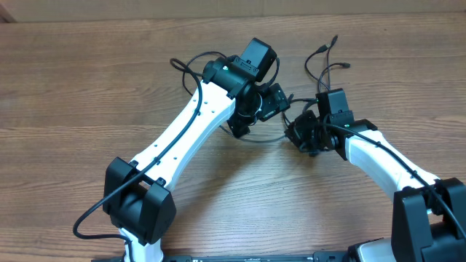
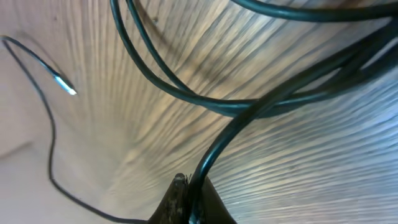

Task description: Untangle cables

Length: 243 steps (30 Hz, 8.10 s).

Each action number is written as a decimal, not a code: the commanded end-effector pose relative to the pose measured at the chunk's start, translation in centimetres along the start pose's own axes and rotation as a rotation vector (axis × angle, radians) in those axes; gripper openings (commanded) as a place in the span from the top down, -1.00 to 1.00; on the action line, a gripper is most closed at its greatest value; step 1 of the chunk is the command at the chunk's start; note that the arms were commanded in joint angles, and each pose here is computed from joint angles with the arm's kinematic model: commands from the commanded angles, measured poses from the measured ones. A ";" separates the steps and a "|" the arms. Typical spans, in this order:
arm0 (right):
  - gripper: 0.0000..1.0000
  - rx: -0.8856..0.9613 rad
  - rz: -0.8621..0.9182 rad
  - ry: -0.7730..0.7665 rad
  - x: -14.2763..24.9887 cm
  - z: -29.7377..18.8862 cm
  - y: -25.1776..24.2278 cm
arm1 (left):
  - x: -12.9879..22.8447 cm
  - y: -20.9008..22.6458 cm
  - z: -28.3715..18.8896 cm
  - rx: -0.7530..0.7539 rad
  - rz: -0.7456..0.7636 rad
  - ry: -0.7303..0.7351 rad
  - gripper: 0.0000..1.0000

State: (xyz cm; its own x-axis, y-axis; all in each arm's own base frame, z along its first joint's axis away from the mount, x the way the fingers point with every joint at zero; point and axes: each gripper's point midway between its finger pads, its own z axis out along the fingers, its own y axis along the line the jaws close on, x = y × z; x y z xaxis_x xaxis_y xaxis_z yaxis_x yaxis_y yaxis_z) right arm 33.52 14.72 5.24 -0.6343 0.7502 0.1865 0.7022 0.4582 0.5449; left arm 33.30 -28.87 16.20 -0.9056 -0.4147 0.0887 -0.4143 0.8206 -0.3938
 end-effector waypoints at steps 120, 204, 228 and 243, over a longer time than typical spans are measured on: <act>0.92 -0.055 -0.067 -0.041 -13.3 -5.6 -9.0 | -11.9 6.2 -20.6 0.445 0.053 -0.558 0.92; 0.93 -0.588 -1.043 0.292 13.7 -9.6 8.5 | -7.4 5.8 -17.1 0.180 -0.124 -0.707 -0.59; 0.93 -0.523 -0.795 0.340 12.4 -9.7 8.0 | -0.9 7.0 -11.3 -0.004 0.559 -0.312 -0.87; 0.92 -0.493 -0.800 0.288 11.6 -9.2 7.9 | -0.8 7.2 -3.5 -0.064 0.536 -0.078 -0.44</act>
State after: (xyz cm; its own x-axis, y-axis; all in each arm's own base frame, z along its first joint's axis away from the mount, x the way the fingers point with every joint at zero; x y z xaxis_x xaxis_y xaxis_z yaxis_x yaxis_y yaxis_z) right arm 28.32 22.92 18.72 -0.9737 0.1164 -0.1956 -0.1190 0.4724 0.8733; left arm 30.91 -19.83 17.14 -0.9785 0.0024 -0.2063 0.0606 0.9591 -0.2765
